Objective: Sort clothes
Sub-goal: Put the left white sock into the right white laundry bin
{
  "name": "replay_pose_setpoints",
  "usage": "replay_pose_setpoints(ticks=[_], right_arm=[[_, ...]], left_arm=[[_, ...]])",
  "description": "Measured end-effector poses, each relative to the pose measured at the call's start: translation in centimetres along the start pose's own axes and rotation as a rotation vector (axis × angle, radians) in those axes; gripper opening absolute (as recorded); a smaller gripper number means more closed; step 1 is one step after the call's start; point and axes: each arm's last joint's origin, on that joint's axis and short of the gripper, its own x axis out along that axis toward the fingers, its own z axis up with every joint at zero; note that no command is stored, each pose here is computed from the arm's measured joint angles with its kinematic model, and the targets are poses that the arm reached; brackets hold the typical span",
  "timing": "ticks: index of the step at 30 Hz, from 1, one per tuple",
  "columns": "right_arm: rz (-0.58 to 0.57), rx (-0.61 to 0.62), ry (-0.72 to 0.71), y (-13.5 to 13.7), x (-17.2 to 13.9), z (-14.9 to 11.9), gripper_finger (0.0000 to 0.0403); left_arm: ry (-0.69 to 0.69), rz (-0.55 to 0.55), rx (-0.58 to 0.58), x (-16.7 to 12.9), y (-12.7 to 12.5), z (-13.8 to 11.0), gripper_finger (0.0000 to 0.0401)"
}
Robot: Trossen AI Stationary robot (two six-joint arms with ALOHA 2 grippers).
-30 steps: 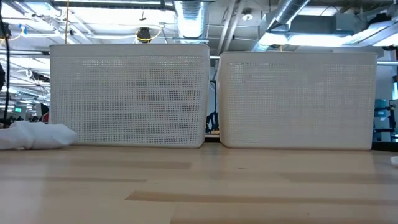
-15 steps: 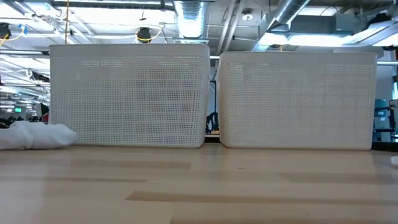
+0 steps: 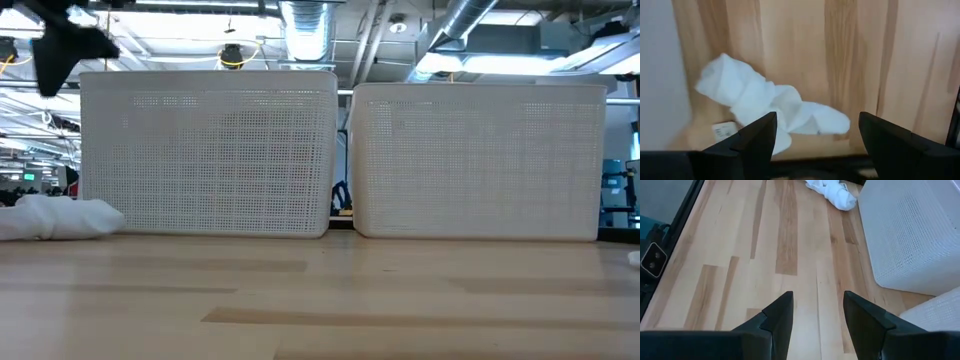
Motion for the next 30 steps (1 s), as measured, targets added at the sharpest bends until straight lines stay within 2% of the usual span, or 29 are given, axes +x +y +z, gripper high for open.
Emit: replay_pose_setpoints(ticks=[6, 10, 14, 26, 30], right_arm=[[-0.008, -0.003, -0.001, -0.3, 0.2, 0.1, 0.0188], [-0.008, -0.004, -0.001, -0.3, 0.2, 0.1, 0.0188], [-0.008, -0.007, 0.000, -0.3, 0.2, 0.1, 0.0188], [-0.012, 0.002, 0.000, -0.4, 0.4, 0.2, 0.0188], [-0.012, 0.003, -0.001, -0.4, 0.4, 0.2, 0.0188]], left_arm=[[-0.083, -0.034, -0.157, 3.3, 0.5, -2.3, 0.0277], [-0.052, 0.041, -0.287, 5.7, 1.5, -3.9, 0.0277], [-0.042, 0.129, -0.360, 7.6, 2.3, -5.1, 0.0277], [-0.170, 0.266, -0.397, 10.2, 3.2, -5.7, 0.0277], [-0.189, 0.258, -0.402, 11.2, 3.3, -6.0, 0.0277]])
